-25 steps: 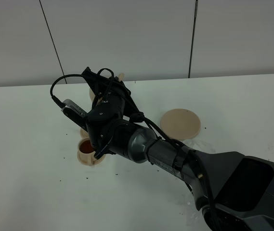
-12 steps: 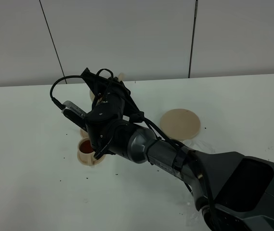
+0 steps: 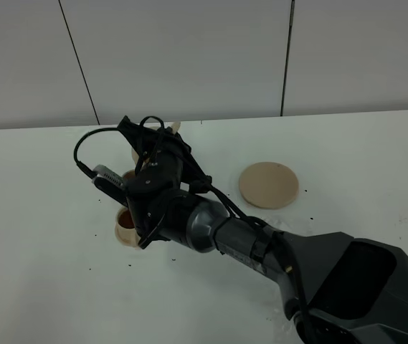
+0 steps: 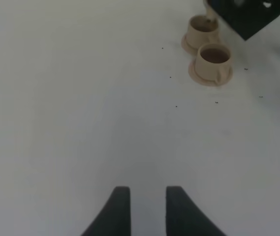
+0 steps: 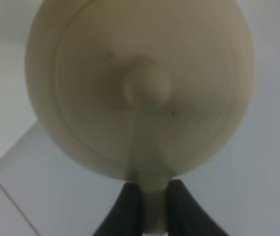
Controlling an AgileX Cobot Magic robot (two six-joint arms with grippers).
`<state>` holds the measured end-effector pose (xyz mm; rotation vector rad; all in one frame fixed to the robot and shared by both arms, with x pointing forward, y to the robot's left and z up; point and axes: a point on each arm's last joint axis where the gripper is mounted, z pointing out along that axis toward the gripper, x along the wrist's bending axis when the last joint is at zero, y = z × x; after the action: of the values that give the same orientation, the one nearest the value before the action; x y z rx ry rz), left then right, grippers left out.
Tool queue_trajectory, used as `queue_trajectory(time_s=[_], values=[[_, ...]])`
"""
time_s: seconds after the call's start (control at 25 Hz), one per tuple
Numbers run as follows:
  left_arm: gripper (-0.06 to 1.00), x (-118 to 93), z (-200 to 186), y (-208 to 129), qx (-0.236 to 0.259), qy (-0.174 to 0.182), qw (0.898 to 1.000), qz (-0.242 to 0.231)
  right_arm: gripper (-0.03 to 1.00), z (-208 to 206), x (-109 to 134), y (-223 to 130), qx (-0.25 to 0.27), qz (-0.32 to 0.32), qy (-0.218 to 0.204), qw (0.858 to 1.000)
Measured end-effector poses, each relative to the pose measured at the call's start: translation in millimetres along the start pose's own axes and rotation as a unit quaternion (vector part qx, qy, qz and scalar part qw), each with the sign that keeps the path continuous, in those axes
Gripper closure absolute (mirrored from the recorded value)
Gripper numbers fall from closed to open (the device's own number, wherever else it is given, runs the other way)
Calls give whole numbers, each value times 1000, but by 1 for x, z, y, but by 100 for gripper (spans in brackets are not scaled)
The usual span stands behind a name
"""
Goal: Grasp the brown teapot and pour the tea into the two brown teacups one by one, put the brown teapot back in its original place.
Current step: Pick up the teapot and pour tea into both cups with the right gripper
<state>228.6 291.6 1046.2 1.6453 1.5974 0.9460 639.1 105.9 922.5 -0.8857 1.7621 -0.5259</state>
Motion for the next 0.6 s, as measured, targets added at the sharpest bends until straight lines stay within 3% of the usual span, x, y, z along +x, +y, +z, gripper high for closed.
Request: queue_trajectory(time_s=[0.6], values=[[70, 0, 0, 0, 0, 0, 1000, 0, 87, -1, -1, -3, 21, -18, -4, 1000]])
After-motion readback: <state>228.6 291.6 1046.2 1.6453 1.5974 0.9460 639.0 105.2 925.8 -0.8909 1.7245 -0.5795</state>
